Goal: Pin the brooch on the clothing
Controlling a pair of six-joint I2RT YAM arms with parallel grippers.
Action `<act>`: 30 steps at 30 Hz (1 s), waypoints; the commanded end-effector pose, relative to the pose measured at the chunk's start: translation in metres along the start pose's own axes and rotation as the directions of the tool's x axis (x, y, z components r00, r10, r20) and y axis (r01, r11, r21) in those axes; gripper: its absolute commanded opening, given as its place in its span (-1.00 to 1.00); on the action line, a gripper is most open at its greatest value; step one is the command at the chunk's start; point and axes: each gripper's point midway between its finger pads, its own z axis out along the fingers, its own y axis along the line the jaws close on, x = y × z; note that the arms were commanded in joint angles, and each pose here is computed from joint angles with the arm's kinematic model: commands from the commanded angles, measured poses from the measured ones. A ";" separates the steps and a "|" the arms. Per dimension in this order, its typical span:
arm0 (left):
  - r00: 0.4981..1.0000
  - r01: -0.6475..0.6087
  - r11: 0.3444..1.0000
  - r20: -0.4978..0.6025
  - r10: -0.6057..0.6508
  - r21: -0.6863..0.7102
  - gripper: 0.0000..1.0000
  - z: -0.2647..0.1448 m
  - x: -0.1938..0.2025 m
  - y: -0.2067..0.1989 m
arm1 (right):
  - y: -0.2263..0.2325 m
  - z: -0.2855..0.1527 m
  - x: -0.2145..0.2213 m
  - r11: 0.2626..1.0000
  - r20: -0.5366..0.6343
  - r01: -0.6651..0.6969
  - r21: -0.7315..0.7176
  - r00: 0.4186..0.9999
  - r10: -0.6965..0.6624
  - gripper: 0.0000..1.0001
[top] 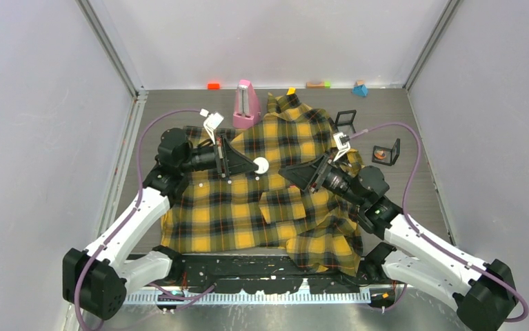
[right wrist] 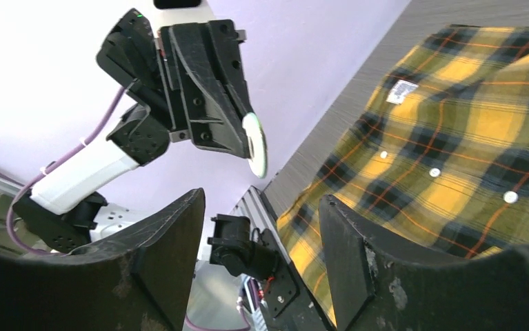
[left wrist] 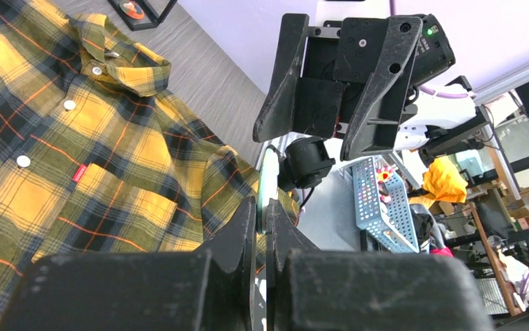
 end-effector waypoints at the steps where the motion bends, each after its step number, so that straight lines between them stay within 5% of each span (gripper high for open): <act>1: 0.999 -0.042 0.998 0.015 0.041 0.055 -1.00 0.000 -0.006 -0.009 | 0.036 0.012 -0.017 0.988 0.070 0.017 -0.154 0.998 -0.006 0.30; 30: 0.997 -0.077 0.993 -0.003 0.078 0.089 -1.00 -0.002 0.000 -0.022 | 0.044 0.042 -0.003 0.981 0.040 -0.022 -0.194 0.999 0.030 -0.42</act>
